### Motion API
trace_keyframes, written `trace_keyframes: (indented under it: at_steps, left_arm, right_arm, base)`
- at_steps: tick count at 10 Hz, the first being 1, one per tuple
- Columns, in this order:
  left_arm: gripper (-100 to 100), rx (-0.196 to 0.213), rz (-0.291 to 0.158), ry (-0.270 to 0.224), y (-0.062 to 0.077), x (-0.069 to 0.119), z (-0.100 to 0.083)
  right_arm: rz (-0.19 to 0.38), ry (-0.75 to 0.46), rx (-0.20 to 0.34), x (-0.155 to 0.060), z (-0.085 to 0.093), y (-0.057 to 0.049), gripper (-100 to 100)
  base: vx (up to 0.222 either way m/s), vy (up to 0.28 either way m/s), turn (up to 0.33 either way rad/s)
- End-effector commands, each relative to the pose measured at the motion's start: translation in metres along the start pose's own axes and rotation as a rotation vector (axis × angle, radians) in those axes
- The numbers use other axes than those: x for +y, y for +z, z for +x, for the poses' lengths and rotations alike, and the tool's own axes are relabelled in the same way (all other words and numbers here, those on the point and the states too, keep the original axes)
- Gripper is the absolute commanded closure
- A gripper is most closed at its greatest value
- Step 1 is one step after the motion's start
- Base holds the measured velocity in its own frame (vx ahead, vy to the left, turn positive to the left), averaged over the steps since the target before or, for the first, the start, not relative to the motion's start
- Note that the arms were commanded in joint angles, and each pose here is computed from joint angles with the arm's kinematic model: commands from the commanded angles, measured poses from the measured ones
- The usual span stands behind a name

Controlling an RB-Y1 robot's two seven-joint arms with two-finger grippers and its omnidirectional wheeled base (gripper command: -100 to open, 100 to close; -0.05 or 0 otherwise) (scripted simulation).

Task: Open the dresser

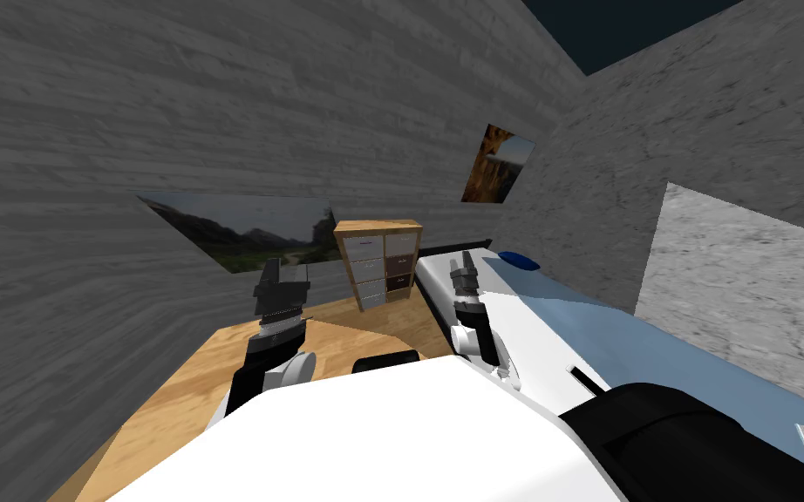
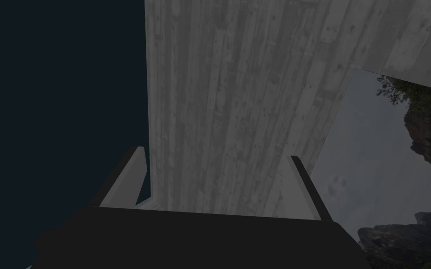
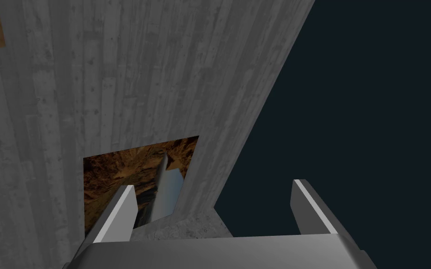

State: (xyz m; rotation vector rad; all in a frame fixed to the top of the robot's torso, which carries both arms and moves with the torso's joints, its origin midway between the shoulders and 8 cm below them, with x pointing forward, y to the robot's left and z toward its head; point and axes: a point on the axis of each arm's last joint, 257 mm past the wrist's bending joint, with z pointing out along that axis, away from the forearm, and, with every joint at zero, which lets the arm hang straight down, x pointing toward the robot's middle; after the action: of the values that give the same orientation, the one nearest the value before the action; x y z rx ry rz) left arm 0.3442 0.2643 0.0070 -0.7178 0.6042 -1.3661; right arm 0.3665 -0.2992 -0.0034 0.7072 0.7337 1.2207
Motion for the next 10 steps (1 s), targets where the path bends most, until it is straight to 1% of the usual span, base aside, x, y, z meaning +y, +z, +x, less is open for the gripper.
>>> trace_keyframes:
  at_steps: [1,9,10]
  left_arm:
    - [0,0.0,0.0,0.0,0.0,0.0,0.0]
    - [0,0.0,0.0,0.0,0.0001,-0.0002,0.0]
    - [-100,0.032,-0.004,0.022,0.001,0.0028,0.0021]
  right_arm:
    - [0.0,0.0,0.0,0.0,0.0,0.0,0]
    - [0.0,0.0,0.0,0.0002,0.0,0.0001,0]
    - [0.0,0.0,0.0,0.0002,0.0,0.0001,0]
  base:
    - [0.0,0.0,0.0]
    - [0.0,0.0,0.0]
    - [0.007,-0.006,-0.044]
